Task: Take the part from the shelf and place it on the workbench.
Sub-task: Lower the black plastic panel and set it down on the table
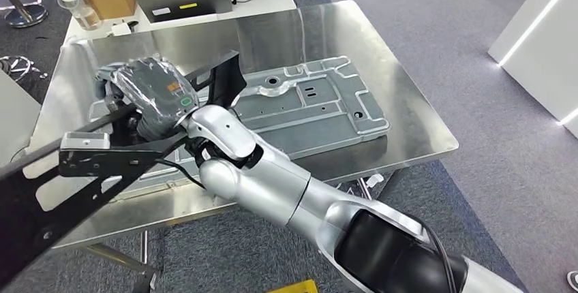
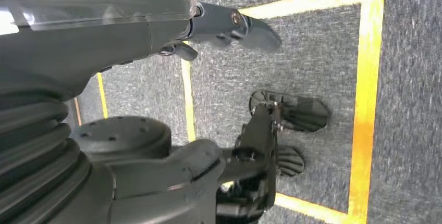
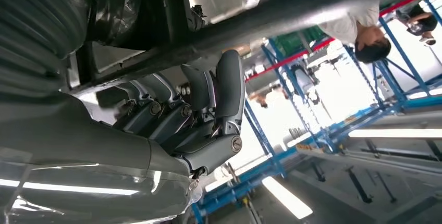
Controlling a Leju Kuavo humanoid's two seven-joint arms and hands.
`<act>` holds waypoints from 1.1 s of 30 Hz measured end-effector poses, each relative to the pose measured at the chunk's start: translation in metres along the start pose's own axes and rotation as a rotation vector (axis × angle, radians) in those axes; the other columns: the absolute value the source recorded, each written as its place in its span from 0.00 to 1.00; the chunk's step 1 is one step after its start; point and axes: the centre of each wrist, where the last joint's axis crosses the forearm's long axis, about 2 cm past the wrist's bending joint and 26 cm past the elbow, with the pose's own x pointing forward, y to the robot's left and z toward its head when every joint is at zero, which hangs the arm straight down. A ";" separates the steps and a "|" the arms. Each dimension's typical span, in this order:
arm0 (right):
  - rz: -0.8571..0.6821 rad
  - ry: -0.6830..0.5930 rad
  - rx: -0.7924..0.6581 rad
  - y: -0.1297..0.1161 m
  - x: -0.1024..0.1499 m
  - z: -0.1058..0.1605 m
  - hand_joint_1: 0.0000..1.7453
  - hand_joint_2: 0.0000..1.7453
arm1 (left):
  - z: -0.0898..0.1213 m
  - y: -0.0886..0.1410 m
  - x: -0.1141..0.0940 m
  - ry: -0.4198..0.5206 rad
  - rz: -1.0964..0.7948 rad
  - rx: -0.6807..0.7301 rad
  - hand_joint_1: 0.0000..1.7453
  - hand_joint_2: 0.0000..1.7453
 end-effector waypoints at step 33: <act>0.185 0.426 0.301 0.046 -0.130 0.050 1.00 1.00 | -0.001 0.003 0.002 0.006 -0.037 -0.006 0.00 1.00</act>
